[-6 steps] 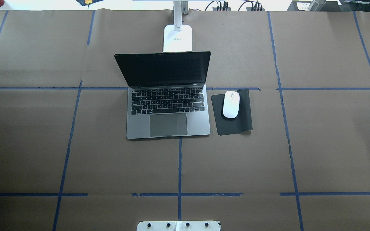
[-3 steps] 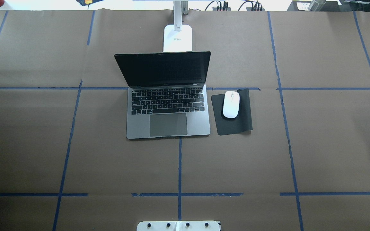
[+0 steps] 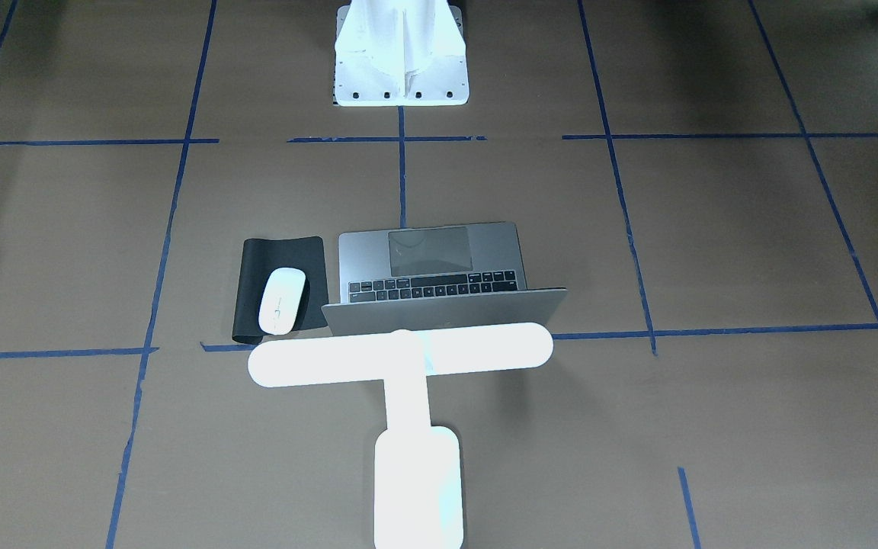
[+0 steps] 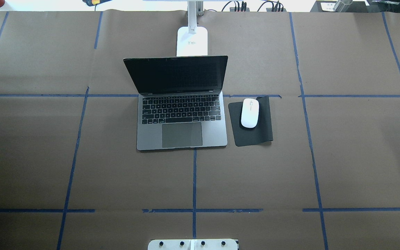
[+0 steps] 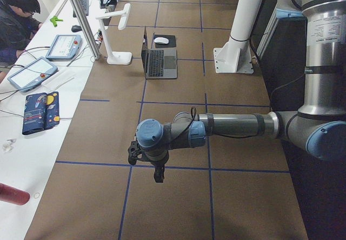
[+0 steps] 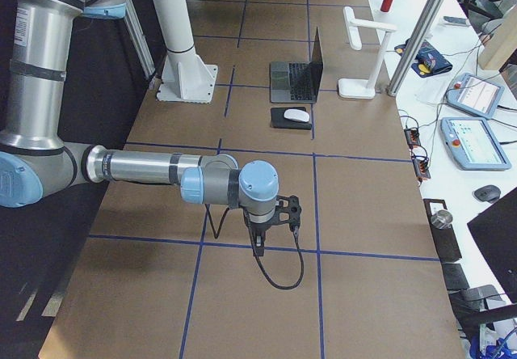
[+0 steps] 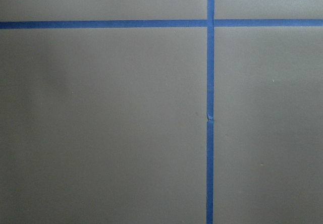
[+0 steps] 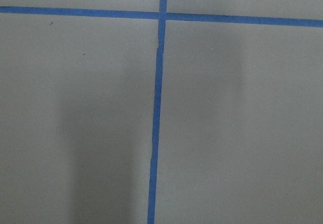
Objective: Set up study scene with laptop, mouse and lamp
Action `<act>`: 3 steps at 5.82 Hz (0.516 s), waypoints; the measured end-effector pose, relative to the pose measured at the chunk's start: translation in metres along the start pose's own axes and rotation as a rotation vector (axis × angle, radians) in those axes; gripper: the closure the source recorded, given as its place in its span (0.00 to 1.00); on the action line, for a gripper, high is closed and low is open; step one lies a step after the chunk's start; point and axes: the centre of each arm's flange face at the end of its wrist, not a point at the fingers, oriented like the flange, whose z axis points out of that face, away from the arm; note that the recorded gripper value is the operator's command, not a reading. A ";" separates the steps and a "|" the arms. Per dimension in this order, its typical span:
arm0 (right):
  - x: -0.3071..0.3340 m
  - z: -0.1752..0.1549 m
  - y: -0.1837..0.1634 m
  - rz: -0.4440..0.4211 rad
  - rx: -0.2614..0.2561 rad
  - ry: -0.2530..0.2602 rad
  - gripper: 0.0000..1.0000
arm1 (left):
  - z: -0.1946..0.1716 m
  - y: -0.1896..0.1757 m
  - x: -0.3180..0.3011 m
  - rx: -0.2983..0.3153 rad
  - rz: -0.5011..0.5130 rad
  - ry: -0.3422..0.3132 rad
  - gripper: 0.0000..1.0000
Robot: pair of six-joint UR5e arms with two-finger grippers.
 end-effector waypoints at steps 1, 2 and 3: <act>0.000 0.000 0.000 -0.001 0.000 0.000 0.00 | 0.000 0.001 0.000 -0.001 0.000 0.000 0.00; 0.000 0.000 0.000 -0.001 0.001 0.000 0.00 | 0.001 0.001 0.000 -0.001 0.000 0.000 0.00; -0.001 -0.001 -0.001 -0.003 0.002 0.000 0.00 | 0.001 0.001 -0.001 -0.001 0.001 0.000 0.00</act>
